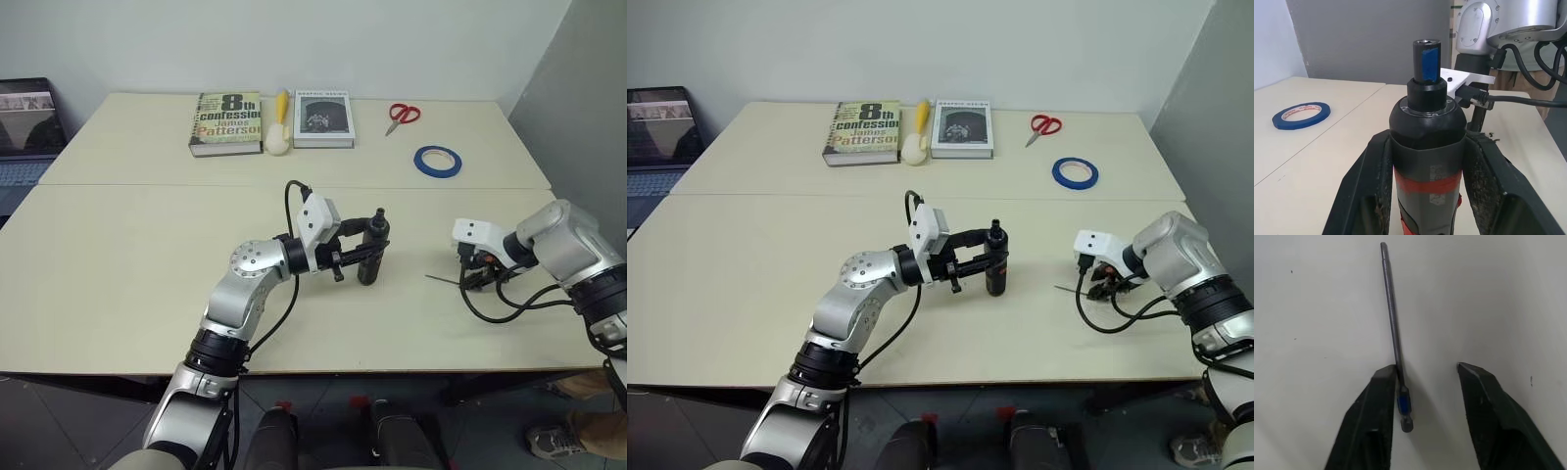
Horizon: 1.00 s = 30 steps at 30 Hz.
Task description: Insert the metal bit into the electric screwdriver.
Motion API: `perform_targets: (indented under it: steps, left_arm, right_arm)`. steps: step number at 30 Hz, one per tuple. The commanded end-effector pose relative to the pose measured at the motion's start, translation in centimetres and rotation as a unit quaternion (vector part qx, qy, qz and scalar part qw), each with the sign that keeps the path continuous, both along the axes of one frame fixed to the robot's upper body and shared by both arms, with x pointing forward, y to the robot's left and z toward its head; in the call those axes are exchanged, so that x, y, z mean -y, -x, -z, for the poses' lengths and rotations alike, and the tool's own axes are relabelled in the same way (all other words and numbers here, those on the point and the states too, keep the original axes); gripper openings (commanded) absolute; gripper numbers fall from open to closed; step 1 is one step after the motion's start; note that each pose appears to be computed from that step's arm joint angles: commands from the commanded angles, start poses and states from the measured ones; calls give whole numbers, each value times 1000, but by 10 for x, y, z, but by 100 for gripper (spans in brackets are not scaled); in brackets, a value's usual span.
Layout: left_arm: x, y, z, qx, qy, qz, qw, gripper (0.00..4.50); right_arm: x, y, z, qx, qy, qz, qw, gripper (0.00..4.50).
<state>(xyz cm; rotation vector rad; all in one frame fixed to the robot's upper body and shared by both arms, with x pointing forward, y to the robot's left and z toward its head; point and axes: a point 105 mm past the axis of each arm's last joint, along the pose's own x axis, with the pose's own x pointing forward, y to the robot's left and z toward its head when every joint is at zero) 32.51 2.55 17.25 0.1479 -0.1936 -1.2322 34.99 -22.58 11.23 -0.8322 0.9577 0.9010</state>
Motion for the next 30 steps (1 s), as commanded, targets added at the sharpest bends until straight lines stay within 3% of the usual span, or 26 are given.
perform_targets:
  steps: [1, 6, 13, 18, 23, 27, 30]
  left_arm:
    - [5, 6, -14, 30, 9, 13, 999, 166]
    - [6, 4, -14, 31, 9, 13, 999, 166]
    - [6, 3, -12, 30, 8, 15, 999, 166]
    - [6, -1, -12, 32, 6, 8, 999, 166]
    - [3, -7, -13, 35, 6, -14, 999, 166]
    - [-1, -13, -15, 39, 9, -36, 999, 166]
    - [-2, -19, -17, 42, 16, -56, 997, 166]
  right_arm:
    - [-2, 5, 6, -9, 2, -5, 1000, 110]
    - [-3, 9, 7, -17, -2, -3, 1000, 4]
    - [-8, 9, -7, -5, -22, -13, 1000, 0]
    - [-27, 4, -62, 80, -111, -19, 990, 0]
    - [-43, 12, -115, 170, -226, 11, 959, 0]
    - [-53, 32, -134, 217, -289, 24, 932, 0]
    - [-66, 44, -151, 300, -357, 35, 884, 0]
